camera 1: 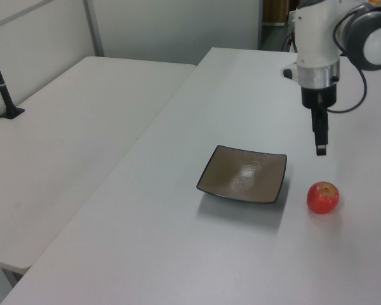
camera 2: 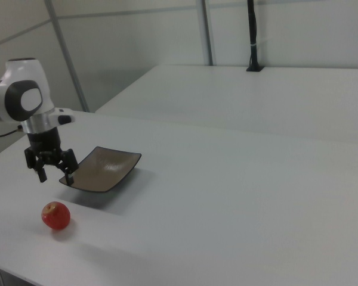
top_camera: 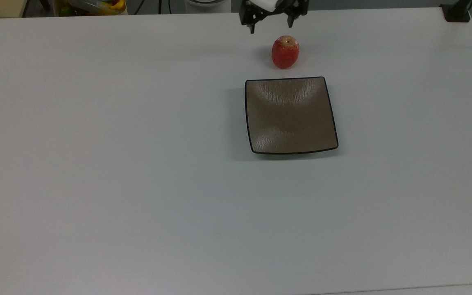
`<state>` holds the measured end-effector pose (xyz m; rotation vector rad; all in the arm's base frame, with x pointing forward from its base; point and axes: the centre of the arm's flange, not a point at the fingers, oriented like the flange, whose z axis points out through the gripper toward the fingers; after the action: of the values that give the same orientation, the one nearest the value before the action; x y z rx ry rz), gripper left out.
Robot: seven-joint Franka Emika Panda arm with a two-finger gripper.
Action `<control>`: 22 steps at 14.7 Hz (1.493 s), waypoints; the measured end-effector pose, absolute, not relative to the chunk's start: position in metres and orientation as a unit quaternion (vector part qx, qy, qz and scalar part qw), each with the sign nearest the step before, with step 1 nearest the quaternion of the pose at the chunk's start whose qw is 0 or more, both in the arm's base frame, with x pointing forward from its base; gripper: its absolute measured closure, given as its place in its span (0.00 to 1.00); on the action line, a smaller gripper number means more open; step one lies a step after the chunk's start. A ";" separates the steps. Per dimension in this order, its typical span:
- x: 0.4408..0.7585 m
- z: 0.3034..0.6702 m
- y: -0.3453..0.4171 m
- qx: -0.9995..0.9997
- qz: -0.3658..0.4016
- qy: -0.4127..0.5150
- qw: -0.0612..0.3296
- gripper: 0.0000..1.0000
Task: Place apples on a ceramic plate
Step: 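Move the open gripper over the red apple, then lower the gripper and close it around the red apple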
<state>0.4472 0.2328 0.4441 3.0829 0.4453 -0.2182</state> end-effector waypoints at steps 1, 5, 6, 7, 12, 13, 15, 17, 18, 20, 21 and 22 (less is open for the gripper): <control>0.437 0.433 0.246 0.986 -0.070 0.149 0.013 0.00; 0.420 0.400 0.270 0.982 -0.083 0.170 0.017 0.00; 0.418 0.391 0.274 0.981 -0.090 0.174 0.017 0.00; 0.416 0.380 0.279 0.979 -0.099 0.179 0.017 0.00; 0.422 0.344 0.289 0.976 -0.111 0.188 0.016 0.00; 0.423 0.338 0.289 0.975 -0.113 0.192 0.020 0.06; 0.424 0.331 0.288 0.972 -0.111 0.205 0.038 0.14; 0.424 0.333 0.290 0.971 -0.108 0.208 0.039 0.28; 0.424 0.334 0.290 0.971 -0.108 0.208 0.039 0.28; 0.429 0.345 0.292 0.974 -0.096 0.203 0.036 0.28; 0.434 0.355 0.292 0.976 -0.085 0.197 0.033 0.29; 0.440 0.368 0.290 0.979 -0.071 0.191 0.029 0.30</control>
<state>0.4401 0.2902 0.3683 3.0184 0.5886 -0.2184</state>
